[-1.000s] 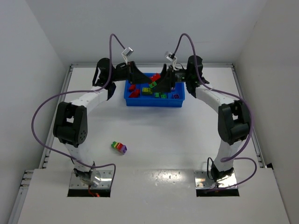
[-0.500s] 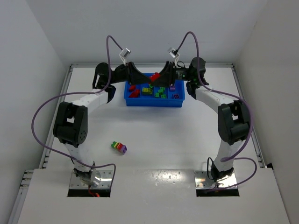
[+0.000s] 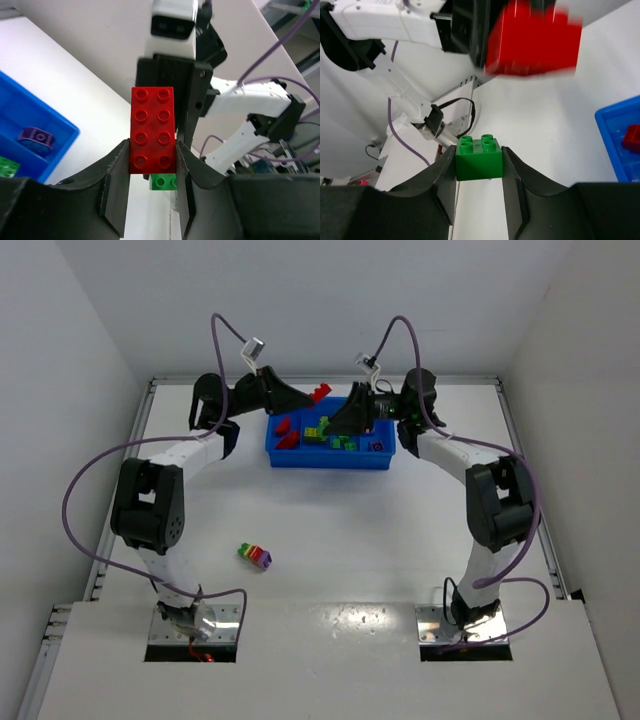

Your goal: Sort the legos into containers by color

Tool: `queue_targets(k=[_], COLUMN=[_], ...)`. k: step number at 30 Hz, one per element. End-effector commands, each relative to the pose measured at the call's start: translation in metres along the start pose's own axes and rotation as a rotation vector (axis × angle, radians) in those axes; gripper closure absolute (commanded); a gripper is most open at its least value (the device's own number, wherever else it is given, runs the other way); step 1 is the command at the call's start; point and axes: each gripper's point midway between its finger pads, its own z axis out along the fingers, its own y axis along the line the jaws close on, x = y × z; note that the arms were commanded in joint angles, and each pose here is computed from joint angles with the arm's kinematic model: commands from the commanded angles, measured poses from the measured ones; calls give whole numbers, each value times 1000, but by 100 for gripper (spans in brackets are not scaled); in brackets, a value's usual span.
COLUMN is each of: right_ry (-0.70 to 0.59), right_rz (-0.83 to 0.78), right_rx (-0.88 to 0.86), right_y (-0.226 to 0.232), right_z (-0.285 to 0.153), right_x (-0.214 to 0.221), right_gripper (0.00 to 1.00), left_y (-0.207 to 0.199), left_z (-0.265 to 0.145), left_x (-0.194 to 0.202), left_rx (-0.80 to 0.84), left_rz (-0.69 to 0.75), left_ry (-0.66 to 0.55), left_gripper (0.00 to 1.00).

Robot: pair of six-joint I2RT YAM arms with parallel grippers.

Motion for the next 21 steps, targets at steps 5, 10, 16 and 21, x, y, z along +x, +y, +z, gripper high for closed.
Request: queue_targets(k=[5,10,16,21], right_ry=[0,65,208,275], right_rz=[-64,-214,-298,-289], right_rx=[188,598,896,979], right_y=[-34,-135,-217,-248], right_z=[-22,-53,-77,-87], right_x=[0,-9,4,29], right_gripper=[95,95,95,95], left_y=[-15,-7,6,24], left_z=[-31,-57,-88,-107], left_x=[-66,-77,-44,-21], left_rx=[-98,-373,-656,-774], left_rz=[243,421,464,433], left_ry=[-128,-124,-43,2], left_gripper=[83,83,83,83])
